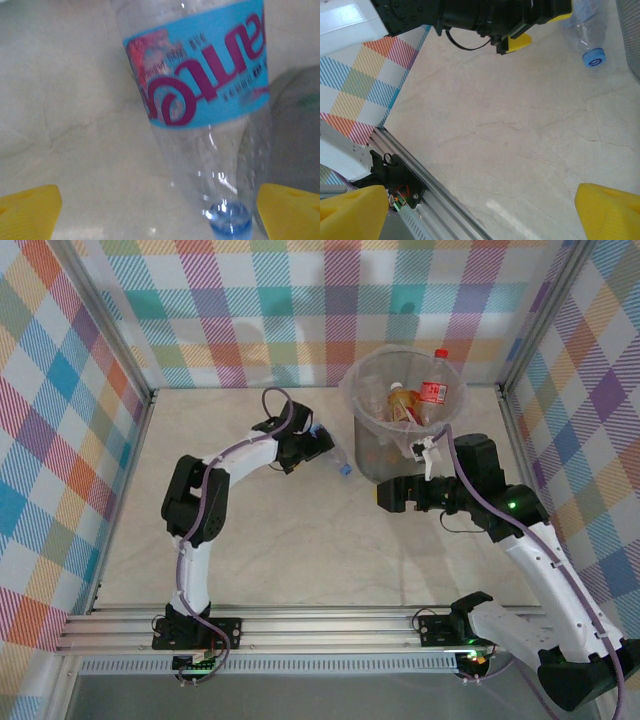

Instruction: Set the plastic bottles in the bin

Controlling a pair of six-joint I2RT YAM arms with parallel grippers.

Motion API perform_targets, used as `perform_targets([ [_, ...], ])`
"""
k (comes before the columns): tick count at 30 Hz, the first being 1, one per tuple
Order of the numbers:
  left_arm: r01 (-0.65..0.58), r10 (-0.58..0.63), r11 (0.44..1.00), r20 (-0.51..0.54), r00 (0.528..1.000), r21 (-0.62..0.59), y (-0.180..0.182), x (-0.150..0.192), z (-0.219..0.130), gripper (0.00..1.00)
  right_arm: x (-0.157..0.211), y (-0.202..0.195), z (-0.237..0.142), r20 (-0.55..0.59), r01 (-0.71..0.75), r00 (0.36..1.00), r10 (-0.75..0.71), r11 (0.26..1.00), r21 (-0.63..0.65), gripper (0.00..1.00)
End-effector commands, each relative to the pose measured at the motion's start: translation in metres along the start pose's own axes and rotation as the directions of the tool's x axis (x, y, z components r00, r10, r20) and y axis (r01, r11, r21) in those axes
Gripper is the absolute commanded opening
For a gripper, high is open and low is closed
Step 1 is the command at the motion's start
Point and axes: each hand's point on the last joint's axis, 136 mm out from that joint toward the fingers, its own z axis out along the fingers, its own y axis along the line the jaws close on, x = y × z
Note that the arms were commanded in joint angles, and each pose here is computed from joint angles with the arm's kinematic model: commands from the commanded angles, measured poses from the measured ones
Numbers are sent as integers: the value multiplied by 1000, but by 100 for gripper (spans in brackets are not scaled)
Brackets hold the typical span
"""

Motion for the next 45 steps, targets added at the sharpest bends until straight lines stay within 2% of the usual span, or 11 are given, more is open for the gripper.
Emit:
perform_targets([
  [1, 81, -88, 995, 104, 991, 64, -28, -27, 0, 100, -1, 7, -2, 14, 10, 1000, -10, 999, -34, 96],
  [9, 143, -156, 985, 148, 977, 92, -36, -42, 22, 100, 0, 6, -3, 12, 10, 1000, -10, 1000, -25, 97],
  [16, 166, -179, 981, 146, 973, 96, -39, -47, 39, 99, 0, 5, -7, 9, 16, 1000, -16, 1000, -1, 97],
  [20, 172, -185, 981, 145, 972, 94, -38, -47, 45, 94, -1, 5, -7, 7, 17, 1000, -17, 1000, 4, 97],
  [23, 171, -184, 980, 144, 972, 97, -39, -47, 46, 86, -2, 5, -7, 6, 14, 1000, -14, 1000, 5, 97],
  [27, 162, -177, 981, 147, 973, 109, -40, -45, 42, 75, -4, 3, -6, 16, 4, 1000, -5, 1000, 10, 96],
  [38, 151, -171, 978, 134, 976, 146, -43, -40, 25, 70, -8, -1, -5, 44, -17, 999, 16, 999, 28, 96],
  [41, 122, -145, 978, 132, 981, 172, -47, -38, 12, 69, -8, -7, -2, 47, -49, 998, 47, 998, 45, 96],
  [45, 80, -108, 971, 115, 987, 225, -54, -31, -13, 69, -9, -3, 7, 49, -84, 995, 84, 996, -8, 95],
])
